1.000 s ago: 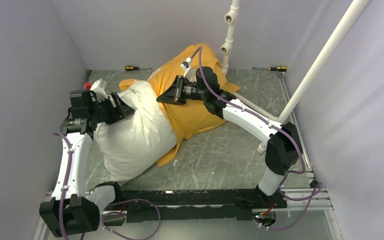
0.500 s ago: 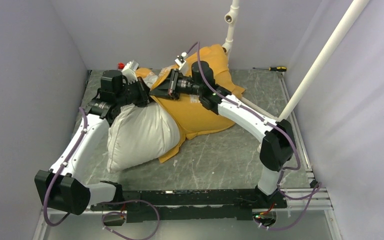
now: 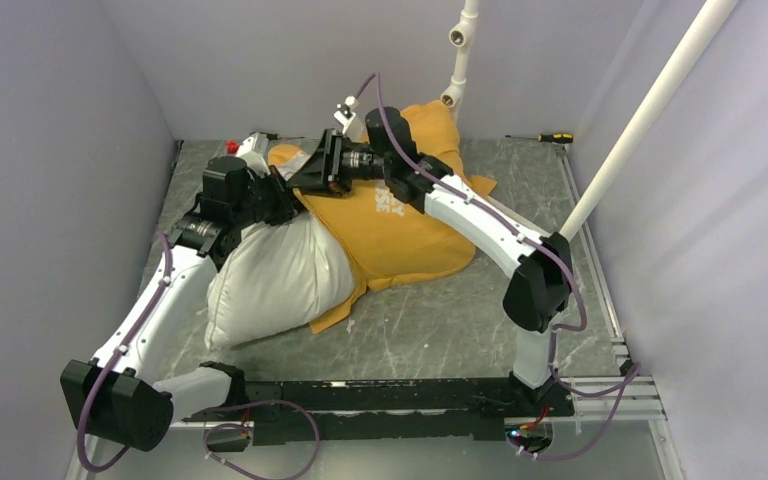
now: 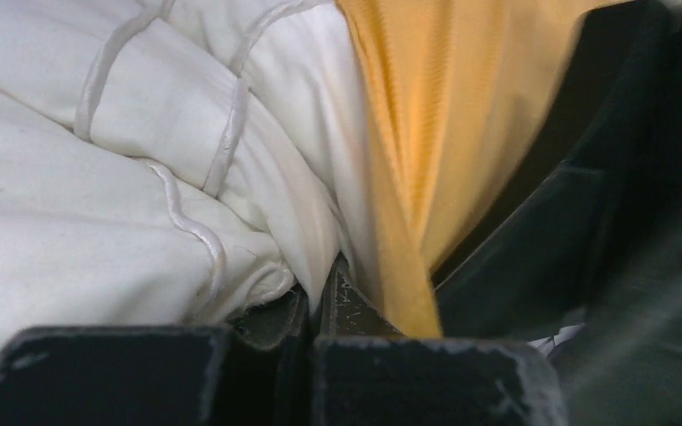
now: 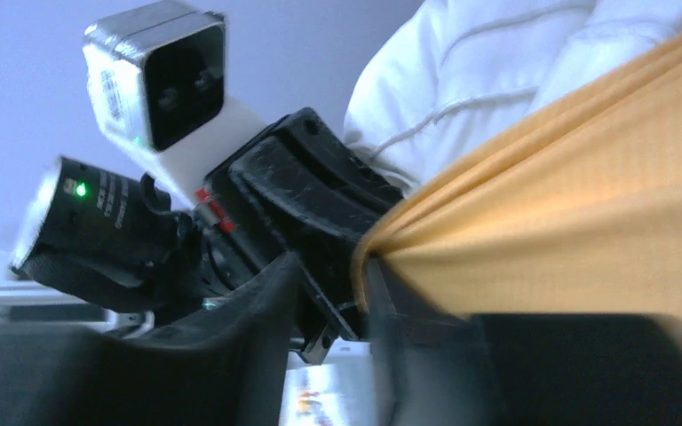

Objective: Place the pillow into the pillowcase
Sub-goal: Stuff the pillow into the pillowcase.

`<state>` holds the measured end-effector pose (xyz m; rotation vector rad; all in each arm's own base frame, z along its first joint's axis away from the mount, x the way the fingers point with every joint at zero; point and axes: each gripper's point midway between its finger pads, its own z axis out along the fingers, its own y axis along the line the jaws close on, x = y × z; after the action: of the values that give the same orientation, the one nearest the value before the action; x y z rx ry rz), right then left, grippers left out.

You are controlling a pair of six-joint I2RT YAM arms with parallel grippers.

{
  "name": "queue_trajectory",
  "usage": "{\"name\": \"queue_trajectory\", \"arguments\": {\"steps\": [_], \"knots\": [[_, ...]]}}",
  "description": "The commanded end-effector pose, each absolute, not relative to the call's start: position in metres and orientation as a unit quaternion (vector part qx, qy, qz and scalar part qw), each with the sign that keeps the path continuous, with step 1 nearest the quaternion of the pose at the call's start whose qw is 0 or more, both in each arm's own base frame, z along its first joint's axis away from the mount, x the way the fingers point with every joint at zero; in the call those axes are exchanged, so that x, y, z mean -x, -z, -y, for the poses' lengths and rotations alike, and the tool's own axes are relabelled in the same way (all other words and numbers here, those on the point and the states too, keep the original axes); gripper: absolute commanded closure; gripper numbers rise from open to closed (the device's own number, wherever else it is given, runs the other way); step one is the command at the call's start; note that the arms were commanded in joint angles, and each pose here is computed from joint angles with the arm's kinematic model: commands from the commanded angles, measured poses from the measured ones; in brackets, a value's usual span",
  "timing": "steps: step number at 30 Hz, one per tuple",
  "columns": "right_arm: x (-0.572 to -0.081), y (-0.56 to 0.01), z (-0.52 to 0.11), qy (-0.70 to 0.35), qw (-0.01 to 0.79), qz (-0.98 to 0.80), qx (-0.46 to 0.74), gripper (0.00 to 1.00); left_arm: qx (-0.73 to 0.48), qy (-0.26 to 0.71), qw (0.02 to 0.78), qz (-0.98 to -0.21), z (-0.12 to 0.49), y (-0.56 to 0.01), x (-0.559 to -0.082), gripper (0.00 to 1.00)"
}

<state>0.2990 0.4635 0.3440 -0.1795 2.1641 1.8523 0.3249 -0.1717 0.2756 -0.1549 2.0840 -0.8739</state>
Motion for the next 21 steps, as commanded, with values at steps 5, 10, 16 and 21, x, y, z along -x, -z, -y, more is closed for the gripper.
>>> {"name": "queue_trajectory", "arguments": {"steps": [5,10,16,21], "knots": [[-0.299,-0.392,-0.408,-0.455,0.347,-0.806,0.150,0.08,0.093,0.378,0.354,-0.850,0.194,-0.259,-0.312,1.00],[-0.260,-0.394,-0.351,-0.409,0.366,-0.827,0.122,0.00,0.149,0.362,0.313,-0.865,0.184,-0.247,-0.315,1.00],[-0.194,-0.311,-0.303,-0.418,0.294,-0.857,0.061,0.00,0.171,0.383,0.246,-0.874,0.184,-0.241,-0.316,1.00],[-0.156,-0.228,-0.296,-0.449,0.227,-0.864,0.022,0.00,0.186,0.398,0.231,-0.868,0.185,-0.232,-0.314,1.00]]}}
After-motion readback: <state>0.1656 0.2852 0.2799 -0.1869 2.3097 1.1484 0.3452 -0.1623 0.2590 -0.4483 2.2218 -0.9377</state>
